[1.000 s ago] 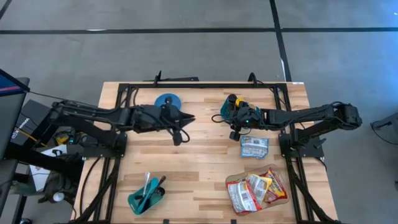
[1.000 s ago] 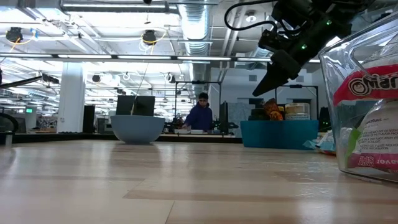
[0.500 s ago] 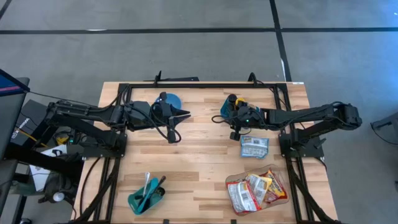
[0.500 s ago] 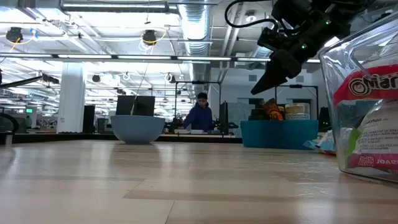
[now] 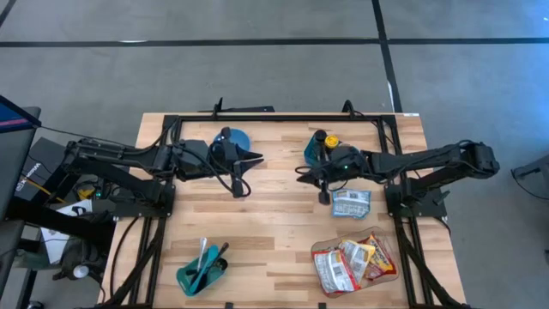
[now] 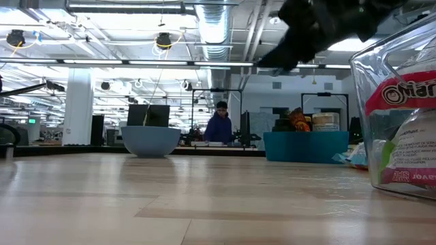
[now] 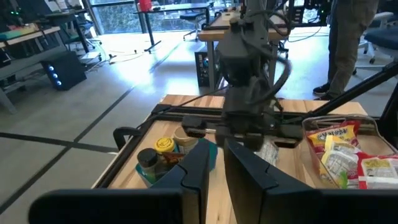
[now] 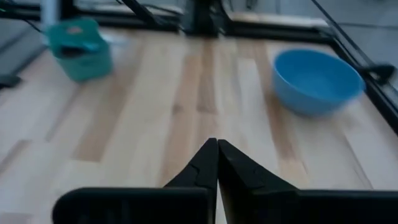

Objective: Pick & Place Food Item
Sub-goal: Put the blue noodle pack into the transparent bin

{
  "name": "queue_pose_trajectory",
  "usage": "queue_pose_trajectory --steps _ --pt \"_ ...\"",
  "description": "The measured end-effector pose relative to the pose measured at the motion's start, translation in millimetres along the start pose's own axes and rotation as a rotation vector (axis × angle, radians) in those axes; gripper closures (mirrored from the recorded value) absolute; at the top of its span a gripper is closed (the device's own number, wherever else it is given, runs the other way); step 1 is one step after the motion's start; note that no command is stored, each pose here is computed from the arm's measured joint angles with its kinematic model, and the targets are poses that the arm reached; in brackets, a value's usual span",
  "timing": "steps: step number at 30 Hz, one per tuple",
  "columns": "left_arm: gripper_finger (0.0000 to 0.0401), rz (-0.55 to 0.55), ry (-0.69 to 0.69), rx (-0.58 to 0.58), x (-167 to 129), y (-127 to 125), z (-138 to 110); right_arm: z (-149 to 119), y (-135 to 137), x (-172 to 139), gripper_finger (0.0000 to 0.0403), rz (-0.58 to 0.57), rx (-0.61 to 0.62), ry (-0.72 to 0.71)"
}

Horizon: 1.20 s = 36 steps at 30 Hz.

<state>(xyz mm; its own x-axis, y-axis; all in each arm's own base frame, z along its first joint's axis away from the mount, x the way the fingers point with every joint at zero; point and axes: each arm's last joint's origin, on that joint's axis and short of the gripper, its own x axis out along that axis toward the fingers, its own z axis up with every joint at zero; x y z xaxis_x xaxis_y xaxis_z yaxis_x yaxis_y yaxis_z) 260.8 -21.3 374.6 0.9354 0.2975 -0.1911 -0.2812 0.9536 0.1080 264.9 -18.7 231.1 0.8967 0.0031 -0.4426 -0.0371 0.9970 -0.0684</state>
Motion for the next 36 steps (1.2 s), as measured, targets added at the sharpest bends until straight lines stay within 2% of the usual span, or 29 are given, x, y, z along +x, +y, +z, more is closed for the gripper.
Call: queue_pose_trajectory --steps 4,8,15,21,25,28,36 --pt "0.0357 0.014 -0.040 -0.021 1.1 3.7 4.3 13.6 0.4 -1.7 0.0399 0.065 -0.008 -0.052" --pt "0.0357 0.031 -0.046 -0.009 1.3 8.3 5.3 28.9 -1.2 -11.4 0.0401 0.071 -0.052 -0.111" --pt "0.0357 0.037 -0.052 -0.012 -5.6 12.8 8.1 49.8 -2.5 -57.8 0.0401 0.044 -0.076 -0.225" --pt "0.0357 0.034 -0.045 -0.004 -8.5 13.5 7.9 52.3 0.8 -98.4 0.0402 0.039 -0.077 -0.261" --pt "0.0357 0.035 -0.045 -0.004 -9.0 13.7 8.0 45.0 2.0 -114.8 0.0402 0.043 -0.011 -0.209" --pt "0.0357 0.034 -0.047 -0.005 -9.0 13.7 8.2 36.3 0.5 -124.0 0.0402 0.028 0.084 -0.140" --pt "0.0357 0.034 -0.047 -0.004 -9.0 13.7 8.2 2.0 -8.9 -138.3 0.0402 -0.185 0.375 0.160"
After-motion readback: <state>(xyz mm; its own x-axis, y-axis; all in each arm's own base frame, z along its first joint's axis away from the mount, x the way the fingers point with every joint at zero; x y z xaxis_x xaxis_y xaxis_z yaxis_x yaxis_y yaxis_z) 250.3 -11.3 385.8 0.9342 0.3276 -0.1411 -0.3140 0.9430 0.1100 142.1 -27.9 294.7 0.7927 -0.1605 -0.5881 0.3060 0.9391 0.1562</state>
